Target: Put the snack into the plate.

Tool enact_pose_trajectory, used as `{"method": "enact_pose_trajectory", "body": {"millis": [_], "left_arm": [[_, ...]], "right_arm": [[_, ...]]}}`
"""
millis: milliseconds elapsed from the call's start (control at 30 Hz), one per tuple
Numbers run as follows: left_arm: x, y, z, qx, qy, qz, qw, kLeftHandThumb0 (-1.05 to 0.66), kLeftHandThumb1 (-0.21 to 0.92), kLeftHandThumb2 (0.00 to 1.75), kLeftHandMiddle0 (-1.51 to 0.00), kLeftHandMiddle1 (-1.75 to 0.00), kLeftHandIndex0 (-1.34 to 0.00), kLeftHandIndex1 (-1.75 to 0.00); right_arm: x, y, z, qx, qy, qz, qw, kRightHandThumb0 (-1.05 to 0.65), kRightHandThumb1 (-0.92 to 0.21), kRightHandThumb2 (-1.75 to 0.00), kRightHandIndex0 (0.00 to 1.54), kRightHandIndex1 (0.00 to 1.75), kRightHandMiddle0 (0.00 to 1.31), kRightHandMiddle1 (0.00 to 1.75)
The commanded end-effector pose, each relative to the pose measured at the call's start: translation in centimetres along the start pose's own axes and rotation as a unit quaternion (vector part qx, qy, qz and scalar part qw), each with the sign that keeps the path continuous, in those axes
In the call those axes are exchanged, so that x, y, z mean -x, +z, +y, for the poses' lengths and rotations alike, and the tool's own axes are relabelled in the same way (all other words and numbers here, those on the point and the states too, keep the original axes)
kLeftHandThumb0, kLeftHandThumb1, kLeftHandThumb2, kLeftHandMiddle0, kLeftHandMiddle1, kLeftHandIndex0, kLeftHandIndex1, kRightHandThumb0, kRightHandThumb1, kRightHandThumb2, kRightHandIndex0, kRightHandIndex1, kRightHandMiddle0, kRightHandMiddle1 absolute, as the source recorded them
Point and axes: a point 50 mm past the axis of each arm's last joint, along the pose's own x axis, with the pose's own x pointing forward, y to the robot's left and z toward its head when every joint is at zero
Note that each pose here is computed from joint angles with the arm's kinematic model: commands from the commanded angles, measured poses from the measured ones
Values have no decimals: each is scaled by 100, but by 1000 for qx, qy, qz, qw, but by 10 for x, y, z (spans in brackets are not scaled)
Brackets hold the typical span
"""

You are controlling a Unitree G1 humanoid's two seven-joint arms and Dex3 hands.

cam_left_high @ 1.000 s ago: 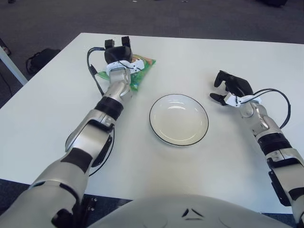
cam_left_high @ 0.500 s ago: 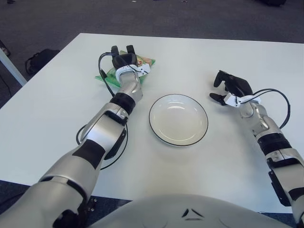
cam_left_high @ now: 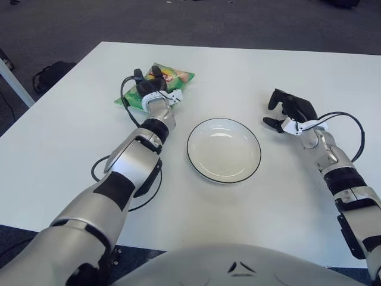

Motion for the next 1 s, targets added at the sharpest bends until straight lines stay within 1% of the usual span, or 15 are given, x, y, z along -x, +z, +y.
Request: {"method": "enact_pose_trajectory", "body": {"millis": [0, 200, 400, 633, 800, 967], "left_arm": [[4, -1, -12, -4, -31, 1, 1000, -105, 92, 107, 0, 0, 0, 0], [3, -16, -22, -20, -41, 9, 999, -105, 92, 105, 0, 0, 0, 0], [1, -27, -25, -39, -43, 15, 998, -105, 92, 104, 0, 0, 0, 0], [1, -32, -29, -46, -56, 21, 997, -105, 92, 103, 0, 0, 0, 0], [2, -32, -31, -14, -90, 33, 995, -105, 92, 105, 0, 0, 0, 0], [2, -32, -31, -10, -102, 41, 994, -105, 92, 106, 0, 0, 0, 0]], "right_arm": [[27, -18, 49, 9, 105, 51, 993, -1, -46, -106, 60, 147, 36, 175], [27, -17, 49, 11, 105, 47, 993, -1, -46, -107, 60, 147, 36, 175], [28, -16, 48, 11, 106, 43, 993, -1, -45, -107, 61, 147, 36, 175], [29, -16, 47, 15, 110, 39, 993, -1, -46, -107, 61, 147, 36, 175], [29, -16, 46, 19, 114, 39, 992, -1, -46, -107, 60, 148, 35, 175], [29, -16, 46, 21, 116, 40, 992, -1, -47, -106, 60, 149, 34, 175]]}}
